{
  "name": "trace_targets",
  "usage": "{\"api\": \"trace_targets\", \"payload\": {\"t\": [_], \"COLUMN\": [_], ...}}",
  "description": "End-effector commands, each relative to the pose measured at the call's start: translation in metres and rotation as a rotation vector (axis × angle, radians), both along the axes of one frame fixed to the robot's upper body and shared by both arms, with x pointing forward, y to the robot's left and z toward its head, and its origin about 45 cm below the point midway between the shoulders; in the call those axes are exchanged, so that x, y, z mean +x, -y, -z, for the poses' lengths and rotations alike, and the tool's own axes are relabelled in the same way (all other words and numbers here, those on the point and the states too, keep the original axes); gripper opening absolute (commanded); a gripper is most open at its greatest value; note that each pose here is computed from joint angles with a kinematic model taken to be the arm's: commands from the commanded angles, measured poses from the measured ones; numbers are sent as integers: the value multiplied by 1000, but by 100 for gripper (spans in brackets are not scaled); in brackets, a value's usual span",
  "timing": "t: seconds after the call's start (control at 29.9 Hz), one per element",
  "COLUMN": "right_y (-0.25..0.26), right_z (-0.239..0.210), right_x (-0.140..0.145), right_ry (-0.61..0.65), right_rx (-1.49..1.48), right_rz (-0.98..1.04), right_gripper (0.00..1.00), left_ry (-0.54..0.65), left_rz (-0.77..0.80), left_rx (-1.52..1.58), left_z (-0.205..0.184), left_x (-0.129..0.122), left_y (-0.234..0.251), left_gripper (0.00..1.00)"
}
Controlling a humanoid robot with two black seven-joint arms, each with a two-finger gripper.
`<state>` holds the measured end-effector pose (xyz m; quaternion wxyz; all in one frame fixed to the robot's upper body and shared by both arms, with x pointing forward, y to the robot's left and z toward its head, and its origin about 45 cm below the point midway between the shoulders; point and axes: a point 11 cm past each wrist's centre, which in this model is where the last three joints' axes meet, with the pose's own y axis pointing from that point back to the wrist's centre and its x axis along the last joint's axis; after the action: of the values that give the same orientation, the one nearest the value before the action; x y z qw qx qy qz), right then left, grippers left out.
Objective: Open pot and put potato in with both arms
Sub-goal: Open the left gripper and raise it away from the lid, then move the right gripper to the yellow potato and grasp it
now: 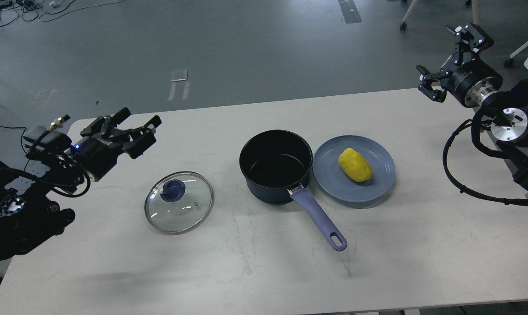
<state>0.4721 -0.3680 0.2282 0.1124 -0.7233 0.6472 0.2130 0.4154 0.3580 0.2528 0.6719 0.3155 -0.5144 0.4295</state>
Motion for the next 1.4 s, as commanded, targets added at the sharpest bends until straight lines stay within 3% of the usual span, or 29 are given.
{"api": "trace_targets", "payload": {"t": [0.0,0.07,0.13,0.2,0.27,0.43,0.54,0.67,0.8,1.07,1.37], "right_y": [-8,-19,-26,-32,-37,-54,-64,-77,-82,-73,-77], "right_z": [-3,-5,-8,-10,-12,-25,-30,-18,-3,44,77], "right_x": [0,0,0,0,1,6,9,3,-13,-45,-66], "right_ry": [10,20,32,35,40,65,96,121,194,282,276], "right_rx": [-8,-15,-24,-33,-42,-301,-444,-709,-1104,-1552,-1585], "right_rz": [-32,-67,-88,-109,-126,-256,-322,-457,-666,-918,-1037], "right_gripper": [100,100,100,100,100,100,100,100,100,100,98], "left_ry": [93,-38,-120,-145,-161,-457,-537,-616,-746,-783,-783], "left_rz": [-90,-39,6,32,60,298,383,338,192,145,127], "left_rx": [-230,-452,-594,-678,-718,-954,-1086,-1204,-1310,-1392,-1393], "left_z": [-61,-93,-102,-108,-112,-93,-97,-86,-66,-45,-38], "left_x": [31,52,61,67,68,62,60,63,71,68,66], "left_y": [2,23,43,58,71,131,146,155,151,145,138], "left_gripper": [98,98,98,98,98,98,98,98,98,98,98]}}
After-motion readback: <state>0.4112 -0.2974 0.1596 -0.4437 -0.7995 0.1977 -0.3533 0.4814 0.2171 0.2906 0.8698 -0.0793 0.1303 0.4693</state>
